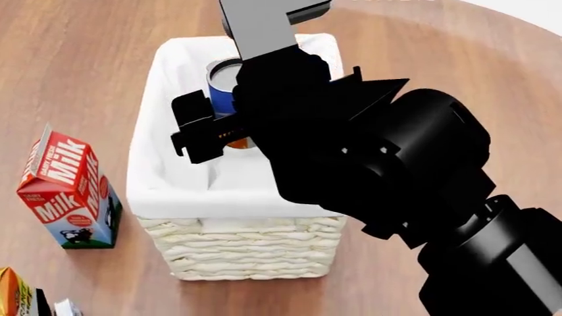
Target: Pick up the alphabet soup, and put it in the basket.
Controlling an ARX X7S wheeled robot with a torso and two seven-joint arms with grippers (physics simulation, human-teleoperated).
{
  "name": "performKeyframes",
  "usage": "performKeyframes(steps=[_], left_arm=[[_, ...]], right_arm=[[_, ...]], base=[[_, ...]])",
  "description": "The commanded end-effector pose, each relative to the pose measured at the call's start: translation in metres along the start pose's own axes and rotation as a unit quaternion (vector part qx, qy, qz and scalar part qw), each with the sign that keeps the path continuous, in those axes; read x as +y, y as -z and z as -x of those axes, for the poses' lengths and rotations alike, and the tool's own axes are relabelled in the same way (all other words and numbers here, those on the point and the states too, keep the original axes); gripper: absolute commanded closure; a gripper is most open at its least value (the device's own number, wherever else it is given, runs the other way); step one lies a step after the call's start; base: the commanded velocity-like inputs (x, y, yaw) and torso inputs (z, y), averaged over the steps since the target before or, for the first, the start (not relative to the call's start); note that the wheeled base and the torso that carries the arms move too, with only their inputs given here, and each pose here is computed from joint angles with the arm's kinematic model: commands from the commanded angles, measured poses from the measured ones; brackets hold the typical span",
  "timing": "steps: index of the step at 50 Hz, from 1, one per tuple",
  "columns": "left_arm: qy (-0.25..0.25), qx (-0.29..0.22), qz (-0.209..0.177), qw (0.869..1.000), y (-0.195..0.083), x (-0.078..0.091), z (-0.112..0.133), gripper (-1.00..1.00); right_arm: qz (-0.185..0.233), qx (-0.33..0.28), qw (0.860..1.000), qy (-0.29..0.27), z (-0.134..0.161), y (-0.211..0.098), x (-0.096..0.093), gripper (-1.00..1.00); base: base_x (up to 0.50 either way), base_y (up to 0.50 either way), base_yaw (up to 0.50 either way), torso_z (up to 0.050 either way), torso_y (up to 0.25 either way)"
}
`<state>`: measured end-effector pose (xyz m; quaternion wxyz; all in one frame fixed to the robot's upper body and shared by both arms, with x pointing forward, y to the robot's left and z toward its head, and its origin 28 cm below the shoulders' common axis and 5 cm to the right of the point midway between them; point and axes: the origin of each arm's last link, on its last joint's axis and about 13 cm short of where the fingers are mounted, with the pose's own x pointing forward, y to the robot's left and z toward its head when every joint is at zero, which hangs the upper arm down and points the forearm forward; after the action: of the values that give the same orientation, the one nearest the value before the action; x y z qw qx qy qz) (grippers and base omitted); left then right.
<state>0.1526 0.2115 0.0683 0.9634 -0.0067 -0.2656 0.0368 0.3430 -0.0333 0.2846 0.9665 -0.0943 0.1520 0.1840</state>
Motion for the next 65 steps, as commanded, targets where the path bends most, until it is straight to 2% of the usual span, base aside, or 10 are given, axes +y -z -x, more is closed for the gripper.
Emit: performKeyframes(steps=[1,26,27,28,29,51,57,65], left_arm=[[-0.001,0.000,0.001,1.000,0.000,0.000,0.000,-1.00],[0.001,0.002,0.001,1.000,0.001,0.000,-0.001,-1.00],[0.001,0.002,0.006,1.000,0.001,0.000,-0.001,-1.00],[0.008,0.006,0.027,1.000,0.000,0.000,0.000,-1.00],[0.007,0.006,0.020,1.000,0.000,0.000,0.000,-1.00],[0.003,0.005,0.016,1.000,0.001,0.001,-0.001,-1.00],[0.003,0.005,0.015,1.000,0.001,0.001,-0.001,-1.00],[0.003,0.005,0.015,1.000,0.001,0.001,0.000,-1.00]], right_arm=[[0.008,-0.014,1.000,0.004,0.002,-0.005,-0.001,1.00],[0.012,-0.016,1.000,0.008,0.002,-0.006,-0.001,1.00],[0.014,-0.017,1.000,0.009,0.002,-0.006,-0.001,1.00],[0.021,-0.023,0.999,0.019,0.001,-0.006,-0.002,1.00],[0.019,-0.020,0.999,0.022,0.000,-0.006,-0.002,-1.00],[0.024,-0.044,0.999,0.016,0.006,-0.012,-0.001,-1.00],[0.036,-0.063,0.997,0.015,0.020,-0.021,0.000,-1.00],[0.050,-0.099,0.993,0.026,0.052,-0.042,-0.002,-1.00]], base=[[0.00,0.00,0.00,0.000,-0.109],[0.00,0.00,0.00,0.000,-0.109],[0.00,0.00,0.00,0.000,-0.062],[-0.01,0.00,0.00,0.000,0.000],[0.00,0.00,0.00,0.000,0.000],[0.00,0.00,0.00,0.000,0.000],[0.00,0.00,0.00,0.000,0.000],[0.00,0.00,0.00,0.000,0.000]])
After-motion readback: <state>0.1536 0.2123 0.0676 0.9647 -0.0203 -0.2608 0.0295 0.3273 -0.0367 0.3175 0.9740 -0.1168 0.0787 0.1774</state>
